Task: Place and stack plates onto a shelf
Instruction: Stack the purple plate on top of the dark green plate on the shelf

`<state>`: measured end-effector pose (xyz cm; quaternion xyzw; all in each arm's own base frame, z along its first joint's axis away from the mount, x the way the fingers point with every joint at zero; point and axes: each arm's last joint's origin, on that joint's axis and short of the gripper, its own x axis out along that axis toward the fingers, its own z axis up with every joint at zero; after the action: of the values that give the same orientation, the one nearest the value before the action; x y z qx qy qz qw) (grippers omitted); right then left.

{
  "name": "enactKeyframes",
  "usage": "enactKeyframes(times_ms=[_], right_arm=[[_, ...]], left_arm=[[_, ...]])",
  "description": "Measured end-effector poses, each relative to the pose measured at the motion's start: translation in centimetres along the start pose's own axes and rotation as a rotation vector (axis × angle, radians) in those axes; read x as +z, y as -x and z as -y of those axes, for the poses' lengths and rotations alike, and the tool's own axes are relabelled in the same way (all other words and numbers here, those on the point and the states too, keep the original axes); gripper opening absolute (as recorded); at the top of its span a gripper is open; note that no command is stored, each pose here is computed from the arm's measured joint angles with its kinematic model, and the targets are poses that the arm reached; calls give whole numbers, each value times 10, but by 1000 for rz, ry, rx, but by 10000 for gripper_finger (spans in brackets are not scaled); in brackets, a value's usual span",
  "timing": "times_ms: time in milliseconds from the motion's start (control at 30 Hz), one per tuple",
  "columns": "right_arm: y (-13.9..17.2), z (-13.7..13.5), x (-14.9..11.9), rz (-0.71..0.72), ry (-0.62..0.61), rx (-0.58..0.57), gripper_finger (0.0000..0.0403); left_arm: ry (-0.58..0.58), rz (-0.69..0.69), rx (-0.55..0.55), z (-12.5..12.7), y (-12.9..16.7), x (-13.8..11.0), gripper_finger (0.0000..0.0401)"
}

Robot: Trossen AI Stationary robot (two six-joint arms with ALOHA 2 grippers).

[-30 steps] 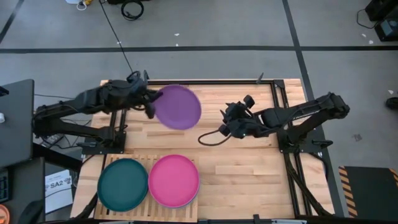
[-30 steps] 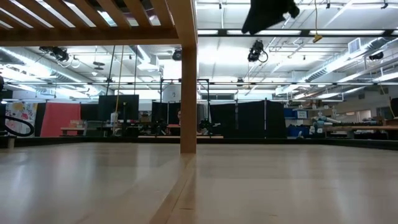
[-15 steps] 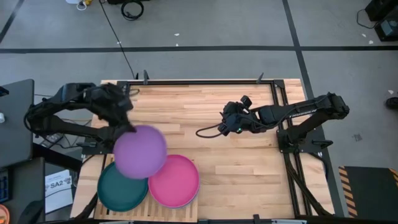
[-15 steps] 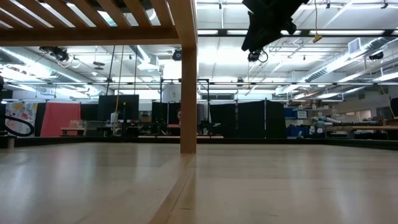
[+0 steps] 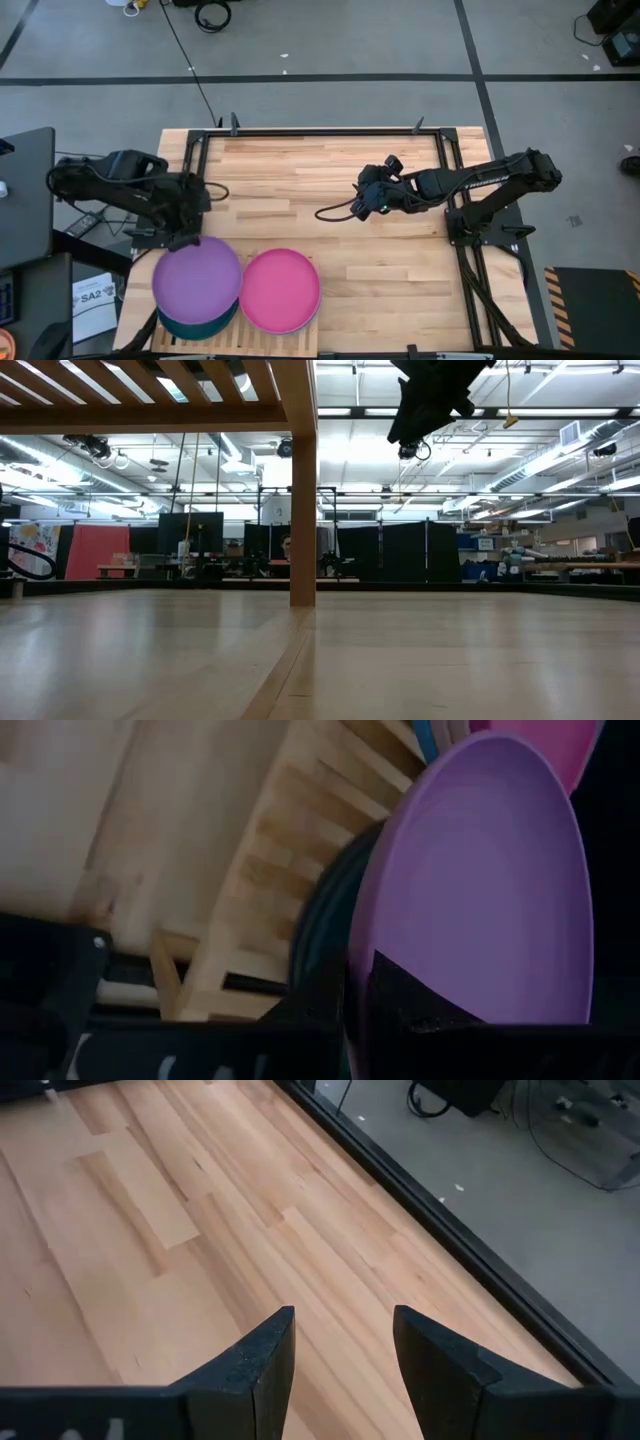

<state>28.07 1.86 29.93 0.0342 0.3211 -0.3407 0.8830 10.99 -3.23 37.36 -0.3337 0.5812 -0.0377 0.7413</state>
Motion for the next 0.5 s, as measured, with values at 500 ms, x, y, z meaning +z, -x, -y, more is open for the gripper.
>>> enactKeyframes(times_ms=[500], right_arm=[[0, 0, 0, 1, -2, 3, 176]], left_arm=[[115, -73, 16, 18, -9, -20, 23]])
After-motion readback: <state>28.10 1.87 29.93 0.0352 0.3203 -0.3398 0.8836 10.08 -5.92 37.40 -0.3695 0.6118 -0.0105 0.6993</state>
